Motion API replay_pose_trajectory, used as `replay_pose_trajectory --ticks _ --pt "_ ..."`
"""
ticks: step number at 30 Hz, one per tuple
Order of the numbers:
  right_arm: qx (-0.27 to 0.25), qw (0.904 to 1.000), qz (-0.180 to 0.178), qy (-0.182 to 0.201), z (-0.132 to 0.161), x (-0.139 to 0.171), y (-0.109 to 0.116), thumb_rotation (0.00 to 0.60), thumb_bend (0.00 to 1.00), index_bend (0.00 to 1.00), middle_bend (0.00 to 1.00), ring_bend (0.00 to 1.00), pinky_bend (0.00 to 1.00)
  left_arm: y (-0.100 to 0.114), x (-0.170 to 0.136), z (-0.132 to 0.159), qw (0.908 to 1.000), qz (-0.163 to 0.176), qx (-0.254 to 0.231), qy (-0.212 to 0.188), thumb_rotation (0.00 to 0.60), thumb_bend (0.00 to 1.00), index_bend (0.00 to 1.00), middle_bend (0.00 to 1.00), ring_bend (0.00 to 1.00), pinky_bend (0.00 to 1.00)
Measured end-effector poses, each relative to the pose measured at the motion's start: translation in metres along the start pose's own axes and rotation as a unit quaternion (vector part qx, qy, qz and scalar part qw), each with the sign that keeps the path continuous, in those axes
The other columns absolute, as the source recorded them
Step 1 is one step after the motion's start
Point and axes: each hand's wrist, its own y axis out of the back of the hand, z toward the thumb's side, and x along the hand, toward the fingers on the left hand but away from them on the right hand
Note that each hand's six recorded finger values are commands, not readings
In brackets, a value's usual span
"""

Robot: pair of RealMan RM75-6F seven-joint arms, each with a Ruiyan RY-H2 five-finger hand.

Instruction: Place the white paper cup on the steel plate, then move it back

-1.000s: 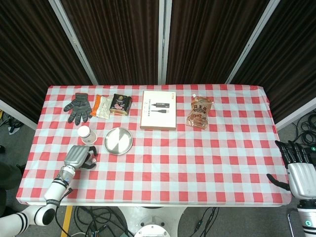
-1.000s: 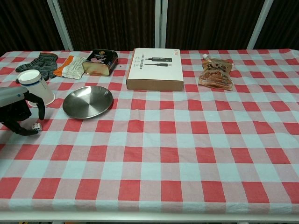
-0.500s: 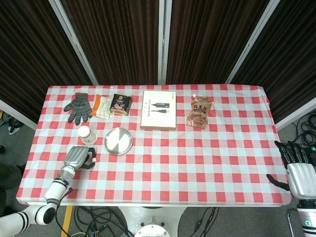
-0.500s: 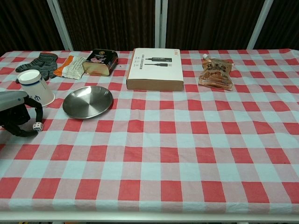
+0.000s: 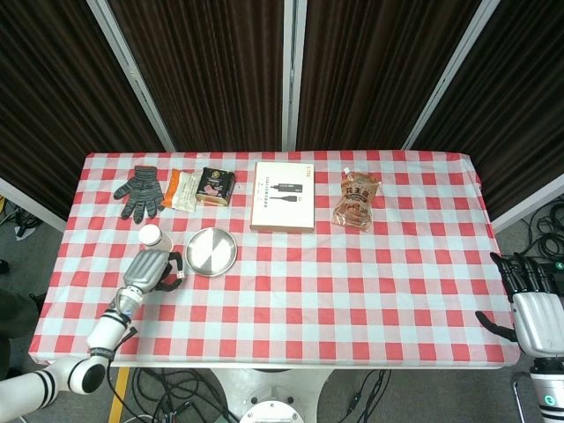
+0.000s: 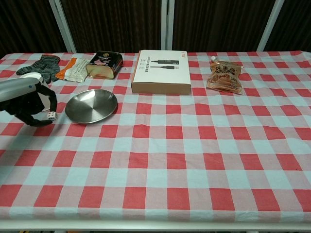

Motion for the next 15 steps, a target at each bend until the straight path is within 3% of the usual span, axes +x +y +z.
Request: replay_pose_trajectory --ticks 9,15 --pt "-0.001 0.9999 -0.003 -0.01 -0.006 0.007 0.003 0.6 0.07 0.0 0.15 0.0 0.06 0.012 0.036 0.037 0.9995 0.003 0.025 -0.017 0.6 0.34 0.57 0.92 0.9 0.9" --pt "-0.004 0.9998 -0.005 -0.016 -0.01 0.012 0.003 0.6 0.07 0.0 0.15 0.0 0.06 0.012 0.054 0.051 0.9985 0.0 0.053 -0.008 0.6 0.33 0.48 0.92 0.9 0.9"
